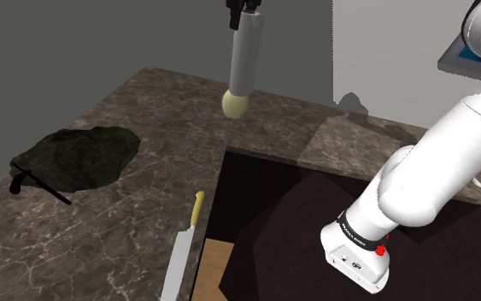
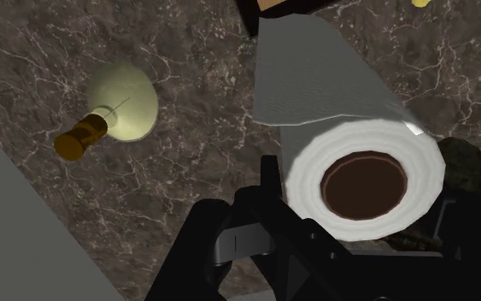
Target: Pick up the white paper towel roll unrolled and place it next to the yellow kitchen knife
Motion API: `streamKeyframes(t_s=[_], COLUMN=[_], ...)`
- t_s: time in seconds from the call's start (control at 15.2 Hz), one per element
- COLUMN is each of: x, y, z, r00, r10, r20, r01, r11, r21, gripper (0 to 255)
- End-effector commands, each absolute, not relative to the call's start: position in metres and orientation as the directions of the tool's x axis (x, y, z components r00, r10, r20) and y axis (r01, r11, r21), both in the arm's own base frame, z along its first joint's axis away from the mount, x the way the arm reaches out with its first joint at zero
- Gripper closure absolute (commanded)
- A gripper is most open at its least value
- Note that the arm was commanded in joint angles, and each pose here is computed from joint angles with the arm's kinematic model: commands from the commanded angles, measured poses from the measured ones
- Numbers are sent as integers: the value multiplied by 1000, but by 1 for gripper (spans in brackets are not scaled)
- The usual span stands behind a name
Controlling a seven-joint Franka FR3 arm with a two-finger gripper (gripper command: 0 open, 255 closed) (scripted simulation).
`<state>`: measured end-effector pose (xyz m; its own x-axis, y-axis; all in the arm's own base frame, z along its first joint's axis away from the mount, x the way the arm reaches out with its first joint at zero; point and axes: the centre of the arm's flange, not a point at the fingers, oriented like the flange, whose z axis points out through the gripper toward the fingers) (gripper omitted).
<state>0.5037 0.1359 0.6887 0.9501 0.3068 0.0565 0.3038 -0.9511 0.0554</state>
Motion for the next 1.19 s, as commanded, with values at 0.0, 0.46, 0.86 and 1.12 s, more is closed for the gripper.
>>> streamKeyframes(t_s=[0.0,0.46,0.86,1.12], x=[488,436,426,426], y=[157,234,249,249], z=[688,689,668,647], r00=[951,951,951,951], r10=[305,305,305,305], r20=[56,56,56,56], r01=[303,303,303,303], r11=[-952,-952,-952,-952], r21=[56,56,56,56], gripper=[255,255,255,255])
